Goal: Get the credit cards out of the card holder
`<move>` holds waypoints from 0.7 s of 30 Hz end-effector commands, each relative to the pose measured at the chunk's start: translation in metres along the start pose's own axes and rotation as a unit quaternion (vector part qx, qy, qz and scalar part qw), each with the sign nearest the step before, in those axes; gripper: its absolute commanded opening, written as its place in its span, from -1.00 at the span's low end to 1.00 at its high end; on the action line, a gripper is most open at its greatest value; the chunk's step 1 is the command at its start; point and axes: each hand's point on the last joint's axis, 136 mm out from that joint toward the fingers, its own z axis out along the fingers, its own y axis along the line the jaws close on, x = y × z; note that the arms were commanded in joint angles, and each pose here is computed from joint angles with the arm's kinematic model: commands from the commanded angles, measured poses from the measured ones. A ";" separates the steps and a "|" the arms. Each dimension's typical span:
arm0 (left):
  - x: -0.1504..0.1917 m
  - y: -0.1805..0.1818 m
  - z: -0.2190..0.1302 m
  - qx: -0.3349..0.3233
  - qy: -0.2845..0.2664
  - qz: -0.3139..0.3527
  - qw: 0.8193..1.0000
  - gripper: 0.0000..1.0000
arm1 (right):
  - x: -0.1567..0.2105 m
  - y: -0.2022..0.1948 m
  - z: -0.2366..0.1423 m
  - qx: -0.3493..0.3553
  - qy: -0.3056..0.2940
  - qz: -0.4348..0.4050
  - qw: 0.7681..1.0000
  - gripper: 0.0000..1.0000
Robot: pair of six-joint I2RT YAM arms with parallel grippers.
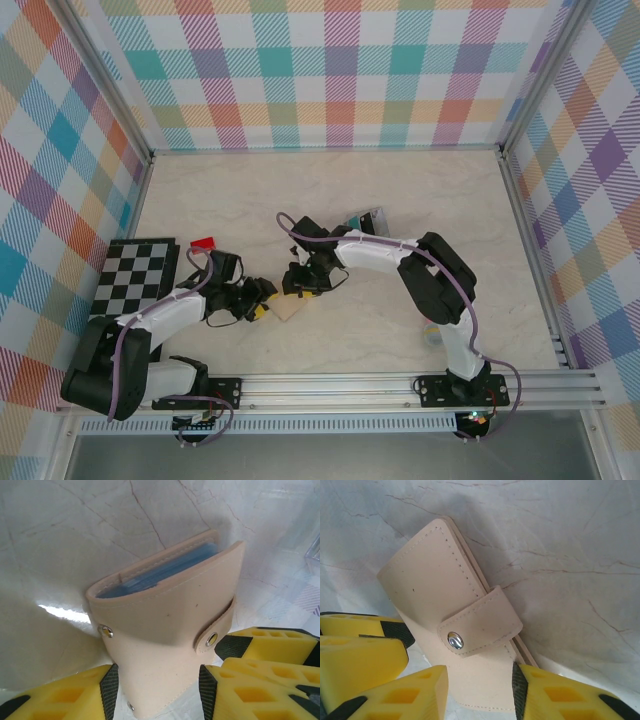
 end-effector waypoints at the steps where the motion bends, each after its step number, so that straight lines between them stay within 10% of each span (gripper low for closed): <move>1: -0.002 0.001 0.003 0.008 0.006 -0.004 1.000 -0.03 | 0.007 -0.004 0.009 -0.003 0.018 0.023 1.000 -0.22; 21: -0.003 -0.003 0.010 0.047 0.001 0.060 0.997 -0.26 | 0.012 -0.019 0.022 0.022 0.040 0.036 0.998 -0.30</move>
